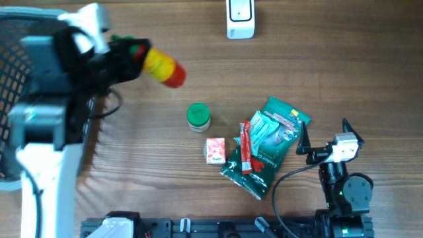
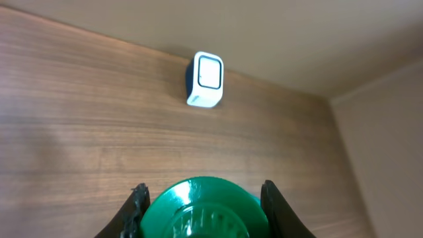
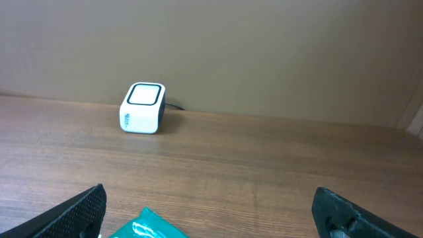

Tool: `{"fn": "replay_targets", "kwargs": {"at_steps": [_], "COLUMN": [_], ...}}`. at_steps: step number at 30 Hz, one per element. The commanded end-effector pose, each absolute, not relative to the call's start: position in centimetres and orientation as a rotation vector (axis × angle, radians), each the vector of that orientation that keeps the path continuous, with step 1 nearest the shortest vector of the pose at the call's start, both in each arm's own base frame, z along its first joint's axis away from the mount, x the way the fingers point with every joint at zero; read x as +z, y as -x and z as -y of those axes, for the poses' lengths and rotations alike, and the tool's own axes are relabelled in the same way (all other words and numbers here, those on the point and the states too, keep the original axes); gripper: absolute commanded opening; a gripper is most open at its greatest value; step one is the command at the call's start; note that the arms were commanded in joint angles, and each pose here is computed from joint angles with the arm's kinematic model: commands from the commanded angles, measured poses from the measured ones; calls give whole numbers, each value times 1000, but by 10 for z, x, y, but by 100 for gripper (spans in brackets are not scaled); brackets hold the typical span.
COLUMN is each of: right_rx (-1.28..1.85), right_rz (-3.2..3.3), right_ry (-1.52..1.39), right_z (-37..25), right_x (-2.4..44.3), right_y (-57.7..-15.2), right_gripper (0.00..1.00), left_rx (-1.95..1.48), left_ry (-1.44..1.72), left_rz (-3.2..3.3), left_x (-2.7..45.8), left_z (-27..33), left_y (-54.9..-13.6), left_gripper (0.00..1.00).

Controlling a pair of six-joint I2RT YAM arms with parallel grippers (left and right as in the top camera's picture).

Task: Scan the item barcode
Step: 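Carry the sriracha bottle out and stand it behind the pouch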

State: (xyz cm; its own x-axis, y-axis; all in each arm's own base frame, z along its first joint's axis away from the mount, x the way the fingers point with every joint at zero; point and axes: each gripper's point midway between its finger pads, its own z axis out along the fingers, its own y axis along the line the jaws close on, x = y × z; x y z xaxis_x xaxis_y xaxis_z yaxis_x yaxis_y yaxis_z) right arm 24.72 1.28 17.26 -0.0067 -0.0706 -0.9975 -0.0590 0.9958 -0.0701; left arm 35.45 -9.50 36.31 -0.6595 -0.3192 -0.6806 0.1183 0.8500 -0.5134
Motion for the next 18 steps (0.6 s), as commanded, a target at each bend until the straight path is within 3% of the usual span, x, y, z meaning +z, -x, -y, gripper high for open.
{"fn": "replay_targets", "kwargs": {"at_steps": [1, 8, 18], "right_rx": [-8, -8, -8], "right_rz": [-1569, -1569, -1569], "right_ry": [113, 114, 113], "right_z": [-14, -14, -14], "right_x": [175, 174, 175], "right_y": [-247, -247, -247], "right_gripper": [100, 100, 100], "left_rx": [-520, -311, -245], "left_ry": [87, -154, -390], "left_rz": [-2221, -2301, -2491], "left_x": [342, 274, 167], "left_z": [126, 201, 269], "left_y": [-379, -409, -406], "left_gripper": [16, 16, 16]}}
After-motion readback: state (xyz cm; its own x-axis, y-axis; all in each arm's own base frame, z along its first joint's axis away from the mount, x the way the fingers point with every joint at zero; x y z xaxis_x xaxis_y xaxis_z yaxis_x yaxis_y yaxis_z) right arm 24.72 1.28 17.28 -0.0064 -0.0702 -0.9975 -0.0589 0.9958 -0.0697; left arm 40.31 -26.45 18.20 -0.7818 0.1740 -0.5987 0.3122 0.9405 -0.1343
